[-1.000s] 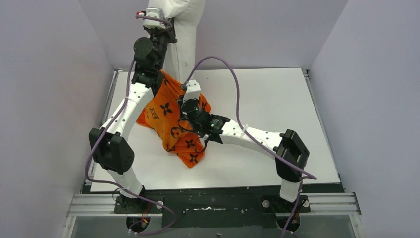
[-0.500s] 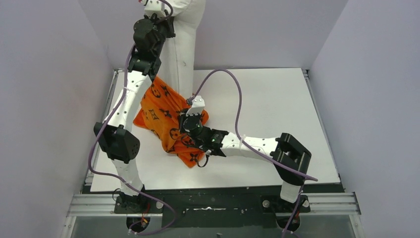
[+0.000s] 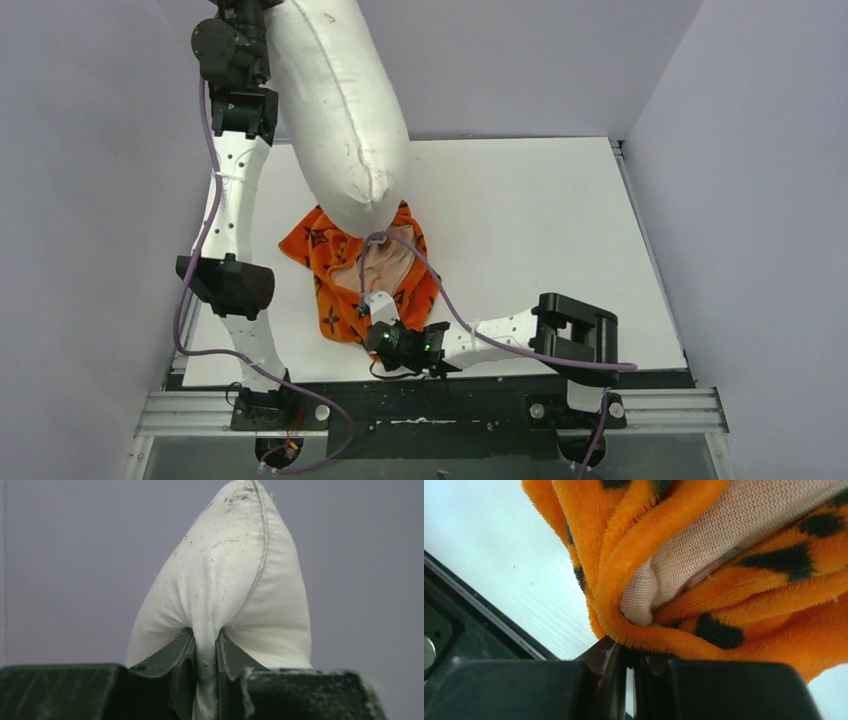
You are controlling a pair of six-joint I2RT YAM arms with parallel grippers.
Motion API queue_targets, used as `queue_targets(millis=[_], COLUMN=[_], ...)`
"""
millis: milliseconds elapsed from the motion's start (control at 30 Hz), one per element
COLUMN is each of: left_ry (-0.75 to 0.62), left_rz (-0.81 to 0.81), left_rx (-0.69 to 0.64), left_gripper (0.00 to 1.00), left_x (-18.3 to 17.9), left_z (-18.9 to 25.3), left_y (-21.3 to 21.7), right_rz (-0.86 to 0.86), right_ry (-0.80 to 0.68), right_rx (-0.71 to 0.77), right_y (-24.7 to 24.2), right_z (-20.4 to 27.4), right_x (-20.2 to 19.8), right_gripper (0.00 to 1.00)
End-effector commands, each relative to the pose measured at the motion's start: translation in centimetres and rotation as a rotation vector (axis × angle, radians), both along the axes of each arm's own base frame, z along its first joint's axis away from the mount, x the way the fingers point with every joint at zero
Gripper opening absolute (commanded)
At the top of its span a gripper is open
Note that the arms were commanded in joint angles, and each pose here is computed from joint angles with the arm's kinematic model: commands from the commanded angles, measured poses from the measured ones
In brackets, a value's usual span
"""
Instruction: Remove the pillowcase from the pillow
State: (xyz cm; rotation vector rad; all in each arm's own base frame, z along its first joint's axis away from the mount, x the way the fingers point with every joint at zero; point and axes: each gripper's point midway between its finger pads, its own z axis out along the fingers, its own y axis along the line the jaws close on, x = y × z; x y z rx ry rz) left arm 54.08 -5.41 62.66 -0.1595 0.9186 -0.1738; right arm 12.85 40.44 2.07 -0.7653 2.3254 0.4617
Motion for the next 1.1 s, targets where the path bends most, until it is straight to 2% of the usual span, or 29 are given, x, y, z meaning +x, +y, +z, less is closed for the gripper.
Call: queue_targets(millis=[0,133,300,400,467,567,800,933,1033,1067], left_ry=[-0.455,-0.446,-0.459,-0.466,-0.459,-0.408,-0.277,-0.199,-0.156,-0.145], left_rz=[0.018,-0.016,-0.072,-0.138,-0.178,-0.212,-0.294,-0.353,-0.324,-0.31], left_rx=[-0.111,-0.103,-0.066,-0.002,0.079,0.198,0.336,0.41,0.408,0.405], left_gripper=[0.0,0.0,0.0,0.0,0.0,0.0,0.0,0.0,0.0,0.0], left_x=[-11.7,-11.8,-13.1,-14.4,-15.3,-16.0,-16.6,-16.6,-16.0,-15.8], left_z=[12.1,11.8,12.0,11.7,11.1,9.4,3.1,-0.1,-1.4,-1.8], left_y=[3.2,2.6,2.0,1.1,0.2,-1.1,-3.0,-4.3,-3.8,-3.5], right_rz=[-0.016,-0.118,-0.346,-0.506,-0.627,-0.804,-1.098,-1.267,-1.392,-1.402], right_ry=[0.106,0.025,-0.049,-0.096,-0.152,-0.238,-0.415,-0.514,-0.587,-0.604], right_rx=[-0.168,-0.091,0.076,0.165,0.173,0.183,0.285,0.302,0.38,0.4], right_y=[-5.8,-6.1,-9.1,-13.1,-16.6,-22.3,-35.4,-43.9,-50.2,-51.0], right_z=[-2.7,0.0,4.7,7.7,10.3,14.3,24.3,29.7,33.1,33.9], right_x=[-1.8,1.4,9.1,14.8,18.3,21.5,24.7,24.7,23.6,23.4], right_gripper=[0.05,0.06,0.07,0.08,0.08,0.08,0.07,0.07,0.06,0.06])
